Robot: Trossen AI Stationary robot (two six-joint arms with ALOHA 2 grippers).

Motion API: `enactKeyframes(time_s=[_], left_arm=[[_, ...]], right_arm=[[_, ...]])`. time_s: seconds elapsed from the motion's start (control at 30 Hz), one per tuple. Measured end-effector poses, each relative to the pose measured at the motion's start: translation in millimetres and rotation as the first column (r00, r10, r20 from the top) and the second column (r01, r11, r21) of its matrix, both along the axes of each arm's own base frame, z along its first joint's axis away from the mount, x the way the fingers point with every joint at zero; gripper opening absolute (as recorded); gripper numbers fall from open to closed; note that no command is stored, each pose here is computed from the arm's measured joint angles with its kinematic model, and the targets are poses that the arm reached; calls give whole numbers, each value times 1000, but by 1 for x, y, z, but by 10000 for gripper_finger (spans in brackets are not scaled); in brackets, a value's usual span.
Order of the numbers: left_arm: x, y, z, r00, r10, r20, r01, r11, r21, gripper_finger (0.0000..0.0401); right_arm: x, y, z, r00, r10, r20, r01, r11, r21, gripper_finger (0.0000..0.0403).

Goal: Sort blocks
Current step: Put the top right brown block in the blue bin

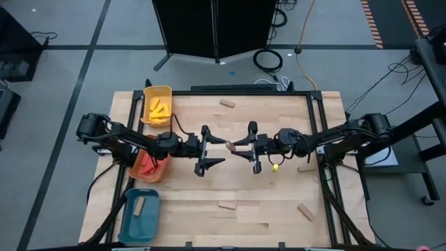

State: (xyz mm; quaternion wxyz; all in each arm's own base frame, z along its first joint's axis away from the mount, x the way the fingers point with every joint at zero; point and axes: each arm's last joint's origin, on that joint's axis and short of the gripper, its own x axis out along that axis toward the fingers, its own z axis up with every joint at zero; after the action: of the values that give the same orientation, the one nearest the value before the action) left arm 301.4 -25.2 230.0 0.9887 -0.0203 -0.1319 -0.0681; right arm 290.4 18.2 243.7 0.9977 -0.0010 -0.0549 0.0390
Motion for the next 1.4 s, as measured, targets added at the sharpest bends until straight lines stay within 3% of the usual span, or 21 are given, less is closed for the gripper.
enactKeyframes(time_s=[0.27,0.57,1.1,1.23,1.4], left_arm=[[24,0,4,996,88,3,-88,995,41,313],[27,1,8,993,120,16,-121,991,49,305],[27,-1,7,995,97,8,-98,992,80,115],[27,0,7,996,92,7,-92,992,84,102],[26,0,9,996,89,-7,-88,992,93,101]], right_arm=[[2,0,-4,1000,-15,-17,15,1000,0,109],[2,0,-4,1000,-22,-18,22,1000,1,109],[2,-1,-4,999,-34,-26,35,999,19,110],[2,-2,-4,998,-59,-25,59,998,-1,121],[1,-3,-4,997,-78,-30,78,997,-3,170]])
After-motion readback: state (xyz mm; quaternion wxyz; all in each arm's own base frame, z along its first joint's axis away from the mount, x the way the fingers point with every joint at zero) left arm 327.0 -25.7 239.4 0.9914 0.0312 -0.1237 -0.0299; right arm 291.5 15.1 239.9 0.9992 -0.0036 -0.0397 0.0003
